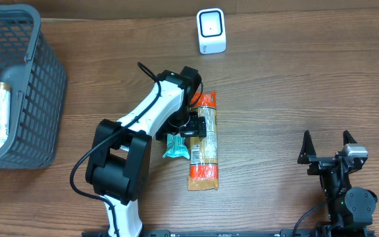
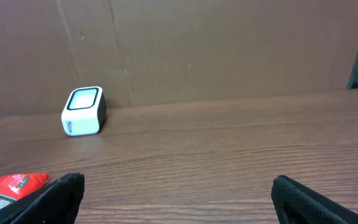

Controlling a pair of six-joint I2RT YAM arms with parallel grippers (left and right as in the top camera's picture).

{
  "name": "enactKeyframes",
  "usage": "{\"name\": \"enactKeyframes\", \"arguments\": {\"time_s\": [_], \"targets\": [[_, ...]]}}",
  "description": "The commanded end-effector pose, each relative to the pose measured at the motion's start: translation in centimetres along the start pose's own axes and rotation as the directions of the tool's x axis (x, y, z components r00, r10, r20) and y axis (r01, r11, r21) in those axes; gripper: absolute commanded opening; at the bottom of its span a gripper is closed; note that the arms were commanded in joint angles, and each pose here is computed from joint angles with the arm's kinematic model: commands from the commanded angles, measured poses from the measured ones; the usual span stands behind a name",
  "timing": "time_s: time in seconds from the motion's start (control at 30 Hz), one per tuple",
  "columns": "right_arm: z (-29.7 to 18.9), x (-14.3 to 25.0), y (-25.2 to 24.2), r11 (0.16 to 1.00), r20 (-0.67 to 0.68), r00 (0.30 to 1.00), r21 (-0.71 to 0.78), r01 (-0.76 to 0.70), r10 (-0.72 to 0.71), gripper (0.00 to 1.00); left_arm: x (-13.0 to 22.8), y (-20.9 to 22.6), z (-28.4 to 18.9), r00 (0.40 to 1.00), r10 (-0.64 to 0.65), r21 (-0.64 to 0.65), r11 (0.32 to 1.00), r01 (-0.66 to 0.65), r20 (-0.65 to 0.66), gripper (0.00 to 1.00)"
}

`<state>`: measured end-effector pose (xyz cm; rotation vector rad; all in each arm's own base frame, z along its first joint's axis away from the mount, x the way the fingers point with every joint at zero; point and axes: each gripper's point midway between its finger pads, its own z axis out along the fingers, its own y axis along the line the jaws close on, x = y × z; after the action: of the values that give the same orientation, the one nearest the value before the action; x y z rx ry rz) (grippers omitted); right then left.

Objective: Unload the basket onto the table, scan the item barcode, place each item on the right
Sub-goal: 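Carry the green pack to the table beside the spaghetti and release, then move the left gripper back into the basket toward the white tube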

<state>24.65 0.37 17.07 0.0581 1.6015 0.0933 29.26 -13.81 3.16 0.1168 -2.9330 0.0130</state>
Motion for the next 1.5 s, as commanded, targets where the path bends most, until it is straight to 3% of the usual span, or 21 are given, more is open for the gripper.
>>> {"name": "enactKeyframes", "arguments": {"time_s": [0.0, 0.37, 0.5, 0.73, 0.97, 1.23, 1.47], "targets": [[0.0, 0.2, -0.3, 1.000, 0.005, 1.000, 0.013, 0.004, -0.004, 1.00, -0.1, -1.2, -1.6, 1.000, 0.023, 0.074, 0.997, -0.023, 0.004, 0.99], [0.0, 0.2, -0.3, 1.000, 0.005, 1.000, 0.013, 0.004, -0.004, 1.00, -1.4, -1.0, -8.5, 0.995, 0.026, 0.024, 0.999, -0.028, 0.095, 1.00], [0.0, 0.1, -0.3, 1.000, 0.005, 1.000, 0.013, 0.004, -0.004, 1.00, -2.6, -0.2, -12.9, 0.978, 0.026, -0.021, 1.000, -0.022, 0.208, 1.00], [0.0, 0.2, -0.3, 1.000, 0.005, 1.000, 0.013, 0.004, -0.004, 1.00, -5.3, 1.8, -19.9, 0.913, -0.046, 0.030, 0.999, 0.037, 0.406, 1.00], [0.0, 0.2, -0.3, 1.000, 0.005, 1.000, 0.013, 0.004, -0.004, 1.00, -6.2, 9.5, -24.9, 0.837, -0.216, 0.093, 0.976, 0.196, 0.502, 1.00], [0.0, 0.2, -0.3, 1.000, 0.005, 1.000, 0.013, 0.004, -0.004, 1.00, -5.9, 18.4, -30.9, 0.712, -0.204, 0.066, 0.974, 0.218, 0.672, 1.00], [0.0, 0.2, -0.3, 1.000, 0.005, 1.000, 0.013, 0.004, -0.004, 1.00, -4.3, 28.6, -33.4, 0.562, -0.342, 0.062, 0.887, 0.458, 0.753, 1.00]]}}
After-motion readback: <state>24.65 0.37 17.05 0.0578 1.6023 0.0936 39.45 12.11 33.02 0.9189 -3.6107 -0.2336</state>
